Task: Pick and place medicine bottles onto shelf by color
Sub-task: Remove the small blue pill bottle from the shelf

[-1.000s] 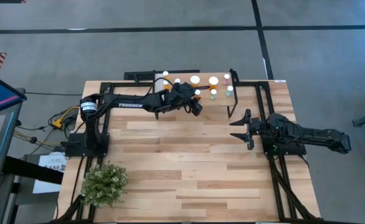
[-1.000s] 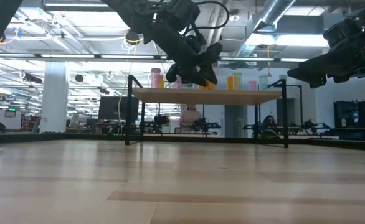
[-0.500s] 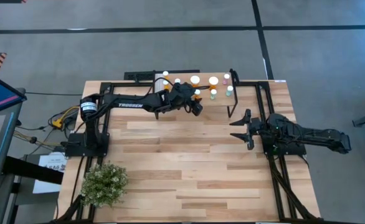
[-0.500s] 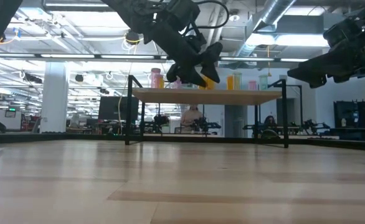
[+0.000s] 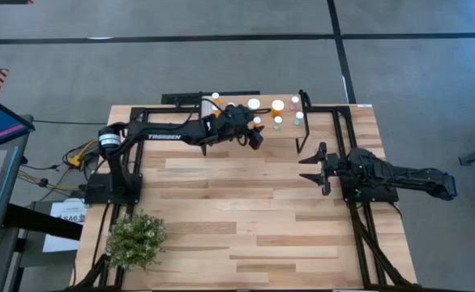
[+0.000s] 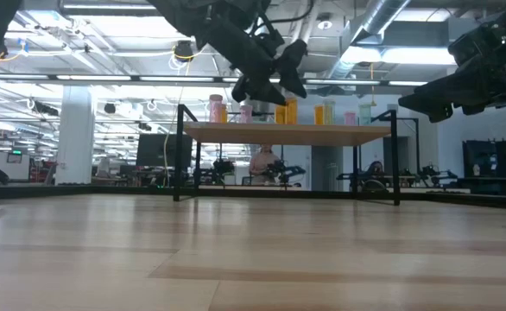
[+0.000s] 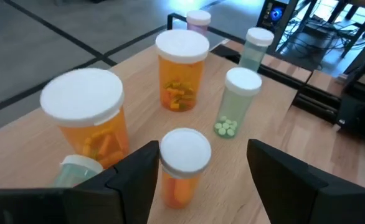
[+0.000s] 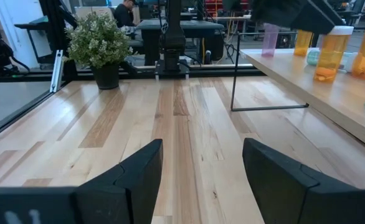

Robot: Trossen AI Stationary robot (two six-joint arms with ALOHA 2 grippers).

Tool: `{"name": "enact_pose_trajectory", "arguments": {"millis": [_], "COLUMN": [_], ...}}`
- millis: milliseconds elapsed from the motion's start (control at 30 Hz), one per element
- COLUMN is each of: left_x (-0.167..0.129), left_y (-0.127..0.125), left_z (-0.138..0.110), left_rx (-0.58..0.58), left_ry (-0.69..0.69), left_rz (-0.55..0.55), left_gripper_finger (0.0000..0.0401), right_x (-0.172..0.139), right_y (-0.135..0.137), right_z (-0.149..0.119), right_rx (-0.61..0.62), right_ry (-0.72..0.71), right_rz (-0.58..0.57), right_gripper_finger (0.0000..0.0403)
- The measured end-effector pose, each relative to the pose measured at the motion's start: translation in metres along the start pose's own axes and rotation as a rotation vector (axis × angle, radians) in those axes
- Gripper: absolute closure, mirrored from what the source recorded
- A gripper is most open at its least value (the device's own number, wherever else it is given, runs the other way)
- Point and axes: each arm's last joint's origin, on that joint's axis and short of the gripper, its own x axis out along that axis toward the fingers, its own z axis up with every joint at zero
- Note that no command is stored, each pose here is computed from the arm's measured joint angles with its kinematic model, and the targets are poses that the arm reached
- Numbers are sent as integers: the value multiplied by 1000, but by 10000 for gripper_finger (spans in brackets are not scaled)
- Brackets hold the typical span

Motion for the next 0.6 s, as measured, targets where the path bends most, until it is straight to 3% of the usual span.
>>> {"name": "enact_pose_trajectory", "arguments": {"millis": [467,600], "left_x": [-33,-42], "left_y": [4,7], "left_z": [17,23], "left_rx": [90,150], "left_ry": [10,85], "left_rz": [60,59], "left_gripper_finger": [170,170], "right_x": [0,0], "right_y": [0,0], "right_z": [0,0], "right_rx": [0,0], "right_ry": [0,0], "right_rz": [0,0], "right_gripper_finger": [158,158]}}
